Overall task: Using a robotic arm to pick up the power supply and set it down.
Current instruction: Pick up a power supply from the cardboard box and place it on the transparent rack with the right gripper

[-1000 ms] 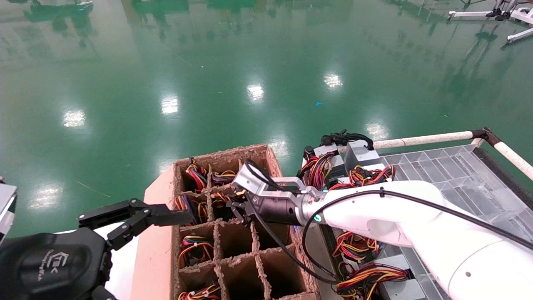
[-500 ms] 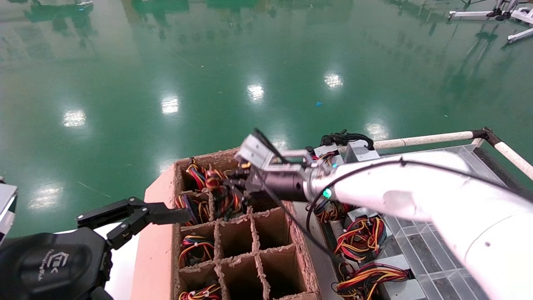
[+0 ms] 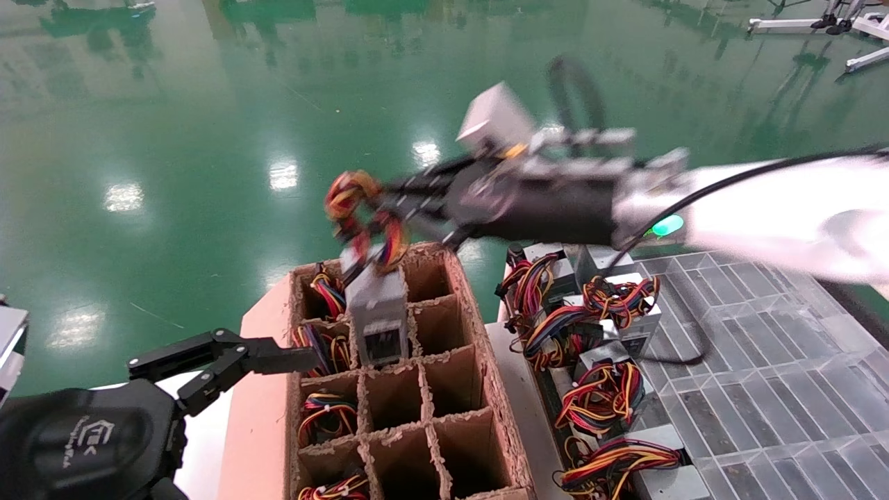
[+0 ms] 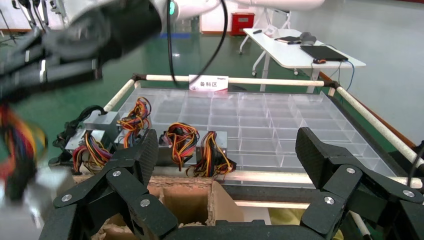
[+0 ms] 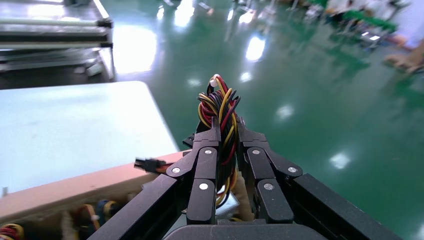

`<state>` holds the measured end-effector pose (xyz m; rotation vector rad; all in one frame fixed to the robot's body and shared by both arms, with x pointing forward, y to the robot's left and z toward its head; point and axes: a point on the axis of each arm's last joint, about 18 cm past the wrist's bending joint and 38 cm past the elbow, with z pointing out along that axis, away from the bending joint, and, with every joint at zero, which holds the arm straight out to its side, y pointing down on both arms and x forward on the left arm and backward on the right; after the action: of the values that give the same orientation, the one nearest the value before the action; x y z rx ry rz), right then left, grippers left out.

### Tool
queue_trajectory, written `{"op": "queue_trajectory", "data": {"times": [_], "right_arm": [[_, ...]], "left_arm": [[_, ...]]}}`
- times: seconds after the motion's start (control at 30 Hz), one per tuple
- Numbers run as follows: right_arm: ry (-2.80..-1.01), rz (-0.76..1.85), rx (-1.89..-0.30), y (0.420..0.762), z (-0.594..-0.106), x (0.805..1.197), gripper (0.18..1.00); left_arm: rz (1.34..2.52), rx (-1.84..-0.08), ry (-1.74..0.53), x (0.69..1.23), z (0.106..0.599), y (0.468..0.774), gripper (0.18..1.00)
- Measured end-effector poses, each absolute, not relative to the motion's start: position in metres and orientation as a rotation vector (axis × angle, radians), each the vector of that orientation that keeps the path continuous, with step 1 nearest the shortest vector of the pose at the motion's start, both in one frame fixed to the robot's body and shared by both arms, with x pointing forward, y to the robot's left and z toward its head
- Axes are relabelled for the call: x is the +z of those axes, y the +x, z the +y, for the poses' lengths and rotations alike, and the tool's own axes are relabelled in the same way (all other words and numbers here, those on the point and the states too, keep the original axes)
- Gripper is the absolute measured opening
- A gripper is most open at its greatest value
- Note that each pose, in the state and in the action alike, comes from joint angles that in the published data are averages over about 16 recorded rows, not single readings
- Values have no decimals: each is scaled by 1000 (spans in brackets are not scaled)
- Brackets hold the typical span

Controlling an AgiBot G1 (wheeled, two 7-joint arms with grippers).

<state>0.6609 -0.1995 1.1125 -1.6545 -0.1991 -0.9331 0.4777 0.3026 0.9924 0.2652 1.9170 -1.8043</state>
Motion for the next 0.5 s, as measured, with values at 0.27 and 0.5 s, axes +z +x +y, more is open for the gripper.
{"op": "queue_trajectory", "data": {"times": [0.27,0.5], "right_arm": [[-1587,-176,-1058,627,-282,1155,231],[-1566,-88,-1182,585,-370,1171,231]], "left_arm": [[1917,-1804,265,992,303,478,1000],[1917,-1804,265,992,303,478,1000]]}}
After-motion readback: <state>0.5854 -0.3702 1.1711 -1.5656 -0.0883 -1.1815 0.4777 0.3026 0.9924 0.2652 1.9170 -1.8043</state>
